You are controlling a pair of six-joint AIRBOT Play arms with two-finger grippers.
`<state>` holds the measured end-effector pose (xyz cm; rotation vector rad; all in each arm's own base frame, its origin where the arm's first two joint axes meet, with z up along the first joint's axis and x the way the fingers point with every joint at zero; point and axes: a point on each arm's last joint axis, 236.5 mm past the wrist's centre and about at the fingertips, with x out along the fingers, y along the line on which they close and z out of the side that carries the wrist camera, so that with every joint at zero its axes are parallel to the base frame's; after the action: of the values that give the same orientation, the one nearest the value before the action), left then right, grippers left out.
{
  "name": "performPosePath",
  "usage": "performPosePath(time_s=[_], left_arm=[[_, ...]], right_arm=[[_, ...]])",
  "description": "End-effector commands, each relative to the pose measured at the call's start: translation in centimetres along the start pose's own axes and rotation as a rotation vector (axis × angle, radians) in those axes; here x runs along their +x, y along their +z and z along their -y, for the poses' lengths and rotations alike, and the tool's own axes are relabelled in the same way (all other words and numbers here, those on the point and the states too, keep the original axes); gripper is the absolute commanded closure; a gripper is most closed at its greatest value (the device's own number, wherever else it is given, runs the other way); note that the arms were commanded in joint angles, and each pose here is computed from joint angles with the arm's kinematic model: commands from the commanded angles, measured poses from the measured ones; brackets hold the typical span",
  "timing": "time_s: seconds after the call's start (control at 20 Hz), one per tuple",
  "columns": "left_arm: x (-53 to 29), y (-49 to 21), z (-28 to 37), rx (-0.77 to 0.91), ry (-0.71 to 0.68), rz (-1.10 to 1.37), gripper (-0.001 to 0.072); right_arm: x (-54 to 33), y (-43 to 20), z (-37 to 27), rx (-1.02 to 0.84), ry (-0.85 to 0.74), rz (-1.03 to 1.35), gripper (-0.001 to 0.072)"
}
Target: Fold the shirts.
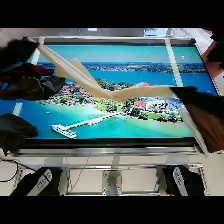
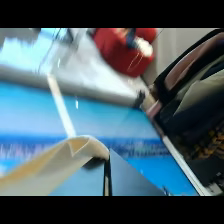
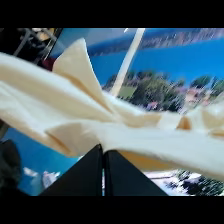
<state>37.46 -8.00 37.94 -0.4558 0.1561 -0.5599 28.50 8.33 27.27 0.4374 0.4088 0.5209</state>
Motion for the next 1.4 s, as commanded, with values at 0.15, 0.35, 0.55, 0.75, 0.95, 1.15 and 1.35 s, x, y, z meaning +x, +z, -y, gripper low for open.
performPosePath(time_s=[0.15, 0.35, 0.55, 0.75, 0.95, 1.15, 1.35], left_arm=[[-11.0, 8.4, 14.0, 0.388, 0.030, 0.294, 0.0698], [-12.0, 9.3, 10.2, 0.400, 0.233, 0.272, 0.0698], [-6.6, 1.5, 2.4, 0.213, 0.265, -0.116, 0.0698], [-0.1, -9.5, -7.3, -0.017, 0.277, -0.470, 0.0699], [6.6, -20.2, -19.0, -0.050, 0.476, -0.602, 0.0698], [11.3, -24.3, -27.5, -0.218, 0.646, -0.468, 0.0698], [12.7, -24.4, -30.2, -0.235, 0.681, -0.375, 0.0698]], right_arm=[[-10.8, 10.7, -10.1, -0.455, -0.275, 0.330, 0.0688], [-14.0, 18.3, -10.9, -0.555, -0.382, 0.530, 0.0689], [-6.9, 19.6, -5.2, -0.337, -0.120, 0.366, 0.0688], [4.3, 14.0, 5.0, -0.140, -0.040, 0.009, 0.0688], [16.6, 2.3, 15.5, -0.064, -0.159, -0.337, 0.0687], [23.8, -2.9, 22.9, 0.057, -0.241, -0.352, 0.0688], [24.2, -2.6, 28.4, 0.115, -0.341, -0.274, 0.0688]])
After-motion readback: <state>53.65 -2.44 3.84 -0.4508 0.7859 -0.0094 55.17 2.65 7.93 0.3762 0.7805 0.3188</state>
